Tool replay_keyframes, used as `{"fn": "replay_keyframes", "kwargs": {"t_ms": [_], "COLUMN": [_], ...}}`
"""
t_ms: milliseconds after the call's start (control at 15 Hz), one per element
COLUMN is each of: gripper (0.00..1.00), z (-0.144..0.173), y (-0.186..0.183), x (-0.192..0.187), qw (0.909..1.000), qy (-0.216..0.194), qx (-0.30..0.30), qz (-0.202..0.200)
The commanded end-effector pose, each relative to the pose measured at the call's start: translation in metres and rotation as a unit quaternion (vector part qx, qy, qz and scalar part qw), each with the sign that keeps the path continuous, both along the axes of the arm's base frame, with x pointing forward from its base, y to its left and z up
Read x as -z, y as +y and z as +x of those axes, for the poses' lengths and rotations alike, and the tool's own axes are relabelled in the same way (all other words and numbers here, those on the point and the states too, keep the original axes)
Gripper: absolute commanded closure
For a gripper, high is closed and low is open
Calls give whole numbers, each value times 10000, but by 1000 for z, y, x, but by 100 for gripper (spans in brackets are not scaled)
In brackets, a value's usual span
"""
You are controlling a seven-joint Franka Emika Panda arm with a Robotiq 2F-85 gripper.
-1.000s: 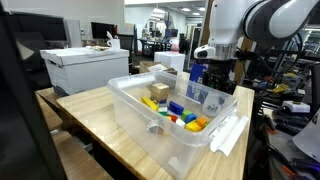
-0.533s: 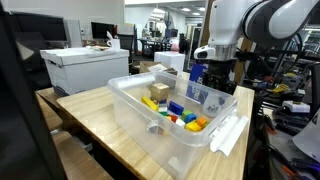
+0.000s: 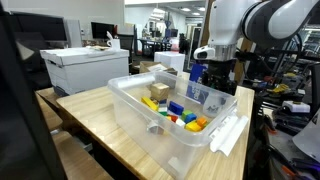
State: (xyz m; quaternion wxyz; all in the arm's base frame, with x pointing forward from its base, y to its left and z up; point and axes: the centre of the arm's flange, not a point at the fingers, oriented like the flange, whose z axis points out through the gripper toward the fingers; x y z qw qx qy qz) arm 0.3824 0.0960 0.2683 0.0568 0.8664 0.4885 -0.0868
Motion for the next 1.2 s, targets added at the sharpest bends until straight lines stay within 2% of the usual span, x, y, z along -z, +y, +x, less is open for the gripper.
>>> {"fn": "replay_keyframes", "kwargs": {"t_ms": [0, 467, 1133], "gripper": [0, 0, 0], "z": [-1, 0, 6], "y": [1, 1, 6], "x": [-2, -7, -51], "qw": [10000, 10000, 9997], "qy": [18, -11, -244], "qx": [-5, 18, 31], "qz": [5, 17, 81]}}
